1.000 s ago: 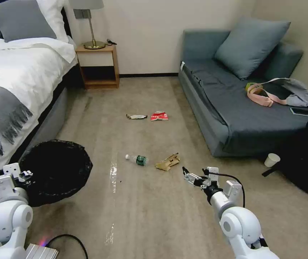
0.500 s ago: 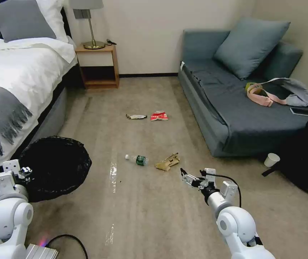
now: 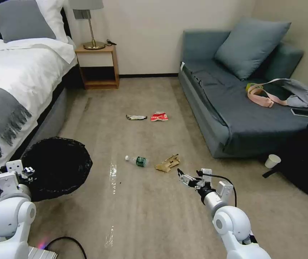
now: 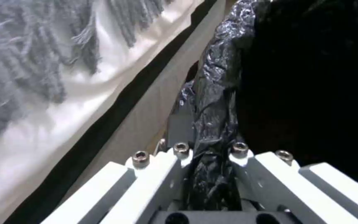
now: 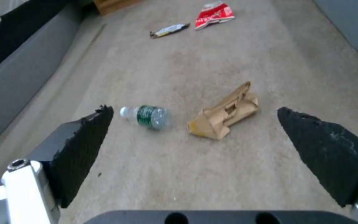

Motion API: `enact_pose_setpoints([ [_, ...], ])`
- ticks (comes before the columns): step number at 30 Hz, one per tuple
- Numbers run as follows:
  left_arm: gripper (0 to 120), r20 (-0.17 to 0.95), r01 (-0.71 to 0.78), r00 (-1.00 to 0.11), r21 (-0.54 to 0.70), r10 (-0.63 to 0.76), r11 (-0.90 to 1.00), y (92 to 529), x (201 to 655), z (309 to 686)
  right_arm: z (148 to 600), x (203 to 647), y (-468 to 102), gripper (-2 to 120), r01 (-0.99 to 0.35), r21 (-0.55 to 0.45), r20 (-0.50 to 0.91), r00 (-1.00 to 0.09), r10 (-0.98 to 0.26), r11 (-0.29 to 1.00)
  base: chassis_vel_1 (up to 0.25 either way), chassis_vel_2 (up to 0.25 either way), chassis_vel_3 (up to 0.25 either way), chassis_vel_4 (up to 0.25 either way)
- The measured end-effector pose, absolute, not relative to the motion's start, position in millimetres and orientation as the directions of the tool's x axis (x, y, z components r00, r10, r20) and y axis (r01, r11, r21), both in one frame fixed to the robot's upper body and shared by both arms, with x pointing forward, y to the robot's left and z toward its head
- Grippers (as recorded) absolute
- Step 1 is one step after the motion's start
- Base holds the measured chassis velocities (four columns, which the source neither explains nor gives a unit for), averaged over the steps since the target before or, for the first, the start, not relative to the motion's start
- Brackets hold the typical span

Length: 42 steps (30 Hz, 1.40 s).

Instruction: Pick up the trash bin, then pick up the garbage on the floor and place it into the trash bin.

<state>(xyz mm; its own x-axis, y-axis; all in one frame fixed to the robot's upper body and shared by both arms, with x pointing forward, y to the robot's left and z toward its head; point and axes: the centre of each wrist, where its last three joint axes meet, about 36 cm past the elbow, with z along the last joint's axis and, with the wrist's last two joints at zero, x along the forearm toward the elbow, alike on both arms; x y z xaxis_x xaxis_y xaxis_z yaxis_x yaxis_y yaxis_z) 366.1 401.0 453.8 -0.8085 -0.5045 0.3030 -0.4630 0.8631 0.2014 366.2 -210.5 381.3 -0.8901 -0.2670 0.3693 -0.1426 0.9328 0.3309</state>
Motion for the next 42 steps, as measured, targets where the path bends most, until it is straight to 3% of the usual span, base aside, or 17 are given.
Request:
enact_pose_setpoints([
  [42,2,0.285,-0.463,-0.817,0.192,-0.501,0.865,400.3,376.0,451.1,368.8,368.7,-188.1,100,-0.196,0.345,0.369,-0.871,-0.325,0.918,-0.101,0.103,0.103,-0.102],
])
